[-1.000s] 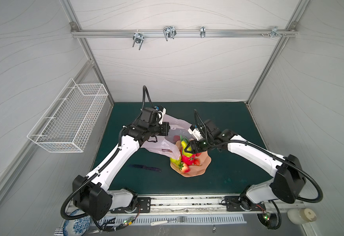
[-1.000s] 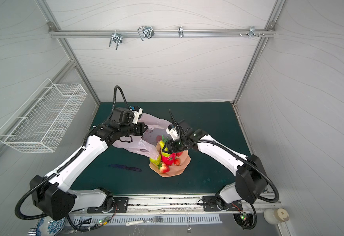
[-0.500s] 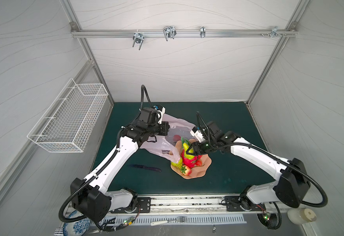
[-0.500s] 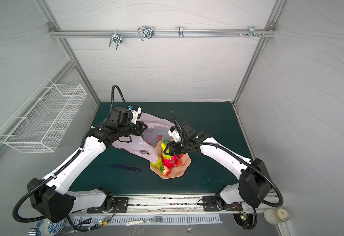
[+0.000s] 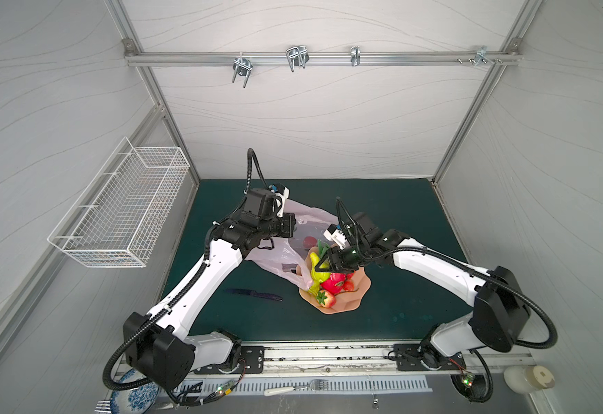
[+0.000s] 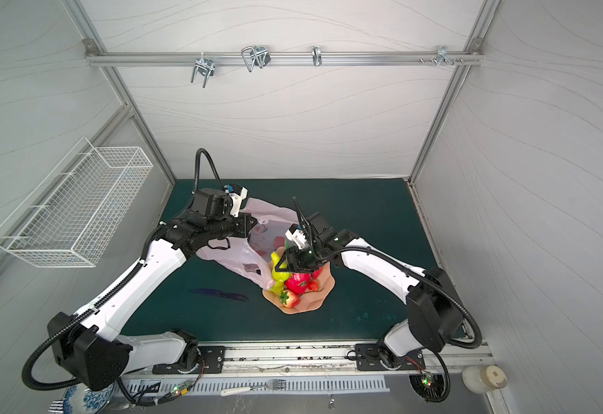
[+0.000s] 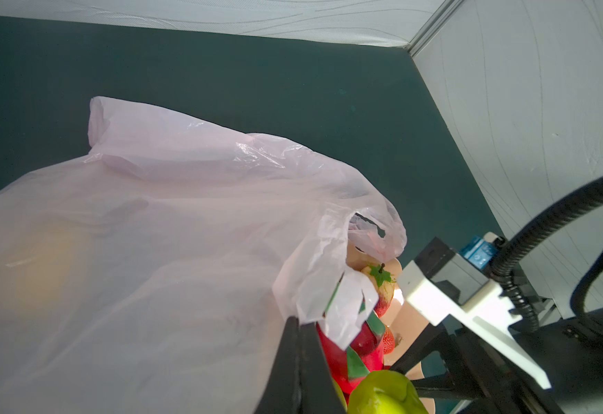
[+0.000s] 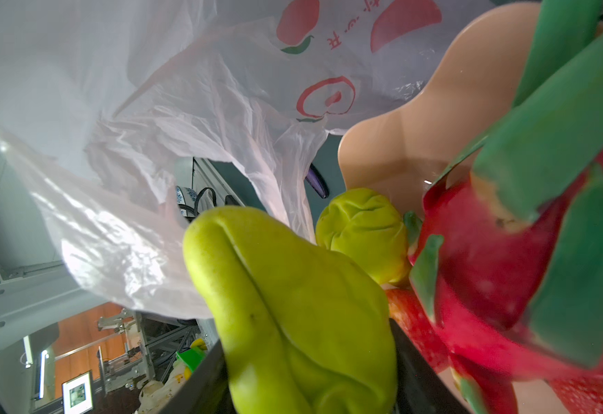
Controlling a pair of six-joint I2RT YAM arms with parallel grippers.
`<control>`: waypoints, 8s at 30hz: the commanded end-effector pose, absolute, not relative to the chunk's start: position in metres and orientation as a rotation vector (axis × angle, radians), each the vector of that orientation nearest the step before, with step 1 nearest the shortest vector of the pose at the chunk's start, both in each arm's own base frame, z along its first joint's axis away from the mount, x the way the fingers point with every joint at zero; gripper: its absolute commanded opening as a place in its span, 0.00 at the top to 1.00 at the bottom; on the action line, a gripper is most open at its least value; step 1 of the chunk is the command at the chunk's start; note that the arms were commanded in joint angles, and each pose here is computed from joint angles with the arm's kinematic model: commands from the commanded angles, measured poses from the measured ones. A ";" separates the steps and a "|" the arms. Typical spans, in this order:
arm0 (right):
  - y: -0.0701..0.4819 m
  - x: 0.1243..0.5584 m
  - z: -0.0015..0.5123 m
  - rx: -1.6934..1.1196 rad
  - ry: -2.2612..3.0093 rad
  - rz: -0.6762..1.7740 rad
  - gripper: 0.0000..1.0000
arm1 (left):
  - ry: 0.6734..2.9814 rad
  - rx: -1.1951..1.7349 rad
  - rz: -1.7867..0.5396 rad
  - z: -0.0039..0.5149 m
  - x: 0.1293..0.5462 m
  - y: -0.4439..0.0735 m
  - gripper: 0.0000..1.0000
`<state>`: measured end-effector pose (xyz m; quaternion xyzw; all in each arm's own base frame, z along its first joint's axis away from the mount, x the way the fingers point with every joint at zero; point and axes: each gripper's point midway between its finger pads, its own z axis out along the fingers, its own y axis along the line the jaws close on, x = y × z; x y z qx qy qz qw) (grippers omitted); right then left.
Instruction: Place the fruits into the plastic bag
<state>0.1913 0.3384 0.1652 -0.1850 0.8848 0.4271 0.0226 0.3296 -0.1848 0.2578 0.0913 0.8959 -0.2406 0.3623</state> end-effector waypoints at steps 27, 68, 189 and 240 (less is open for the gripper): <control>0.420 0.283 0.154 -0.189 2.802 1.495 0.79 | 2.207 0.326 -0.536 0.279 0.351 -0.182 1.00; 0.469 0.284 0.177 -0.179 2.732 1.568 0.09 | 2.214 0.270 -0.546 0.262 0.341 -0.169 1.00; 0.308 0.131 0.066 -1.001 2.812 0.323 0.57 | 2.219 0.258 -0.554 0.267 0.312 -0.157 1.00; 0.297 0.207 0.167 -1.128 2.594 0.443 0.73 | 2.202 0.266 -0.610 0.272 0.316 -0.166 1.00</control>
